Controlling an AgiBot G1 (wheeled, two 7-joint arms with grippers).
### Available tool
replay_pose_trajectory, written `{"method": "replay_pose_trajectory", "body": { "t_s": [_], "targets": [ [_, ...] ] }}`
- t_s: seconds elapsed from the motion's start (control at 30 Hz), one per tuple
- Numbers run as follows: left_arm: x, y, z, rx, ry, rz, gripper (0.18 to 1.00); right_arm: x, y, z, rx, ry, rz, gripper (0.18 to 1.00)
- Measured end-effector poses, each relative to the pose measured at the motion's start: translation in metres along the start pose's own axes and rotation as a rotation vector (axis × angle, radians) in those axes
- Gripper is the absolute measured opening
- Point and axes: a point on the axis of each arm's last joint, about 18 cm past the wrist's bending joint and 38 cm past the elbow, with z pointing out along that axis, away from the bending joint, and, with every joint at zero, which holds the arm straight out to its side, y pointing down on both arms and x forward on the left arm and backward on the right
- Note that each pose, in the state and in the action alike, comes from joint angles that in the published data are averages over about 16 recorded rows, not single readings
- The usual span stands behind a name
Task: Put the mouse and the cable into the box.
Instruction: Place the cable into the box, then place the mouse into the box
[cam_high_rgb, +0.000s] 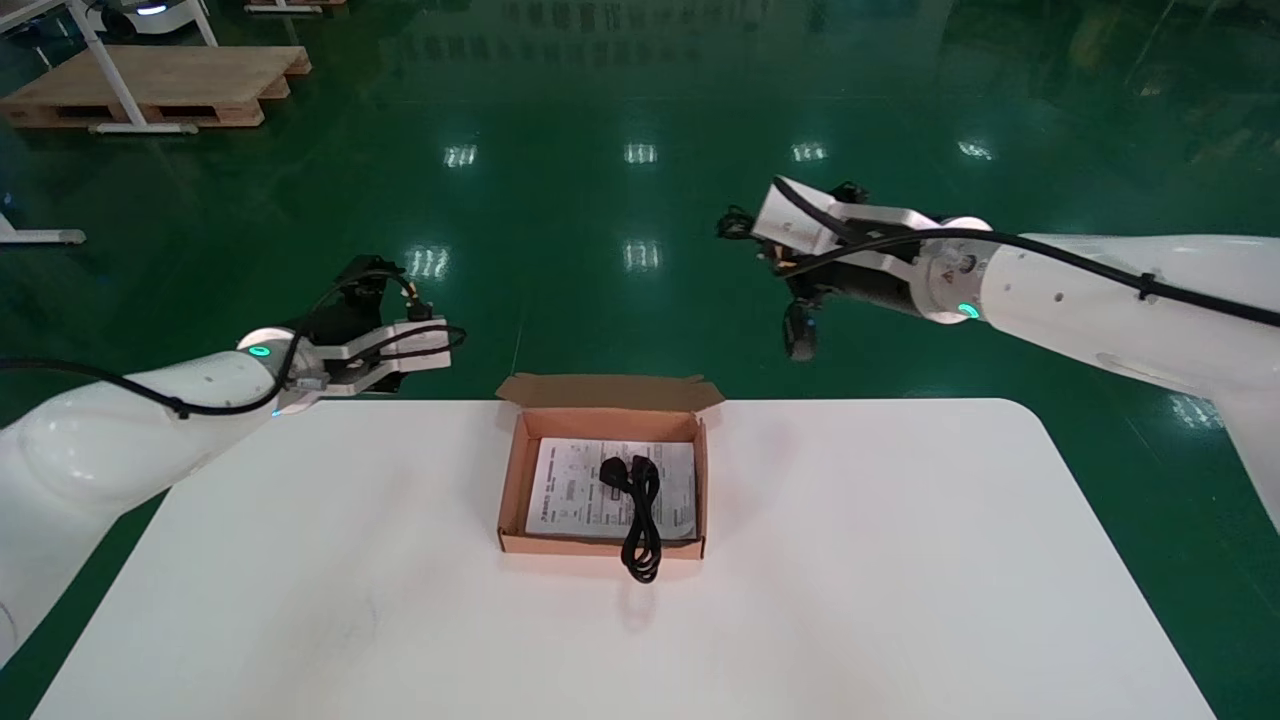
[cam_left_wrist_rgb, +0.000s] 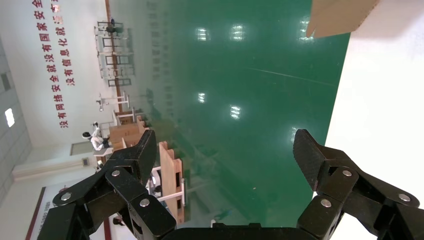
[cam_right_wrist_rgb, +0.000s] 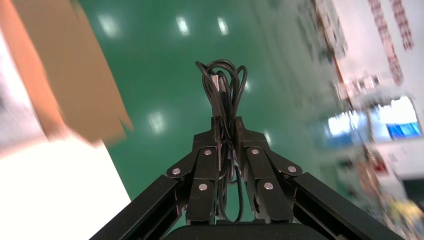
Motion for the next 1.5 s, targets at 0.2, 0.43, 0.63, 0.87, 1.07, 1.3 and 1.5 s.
{"method": "replay_pose_trajectory", "body": {
  "t_s": [0.2, 0.43, 0.63, 0.87, 1.07, 1.3, 1.5],
  "targets": [
    [-0.002, 0.002, 0.000, -0.010, 0.003, -0.002, 1.001, -0.038, -0.050, 0.010, 0.128, -0.068, -0.045, 0.227],
    [-0.003, 0.001, -0.001, -0.010, 0.006, -0.002, 1.001, -0.099, -0.093, 0.017, 0.224, -0.172, -0.123, 0.227],
    [-0.003, 0.001, -0.002, -0.009, 0.007, -0.002, 1.001, -0.146, -0.102, 0.023, 0.220, -0.247, -0.169, 0.227],
    [-0.003, 0.001, -0.004, -0.008, 0.008, -0.002, 1.001, -0.176, -0.078, 0.037, 0.113, -0.275, -0.200, 0.227],
    [-0.003, 0.001, -0.005, -0.007, 0.008, 0.001, 1.001, -0.183, -0.052, 0.045, 0.021, -0.265, -0.226, 0.229],
    [-0.003, 0.002, -0.005, -0.007, 0.008, 0.003, 1.001, -0.185, -0.044, 0.047, -0.008, -0.263, -0.239, 0.246],
    [-0.002, 0.002, -0.005, -0.005, 0.011, -0.003, 1.001, -0.183, -0.045, 0.046, -0.002, -0.260, -0.232, 0.290]
  ]
}}
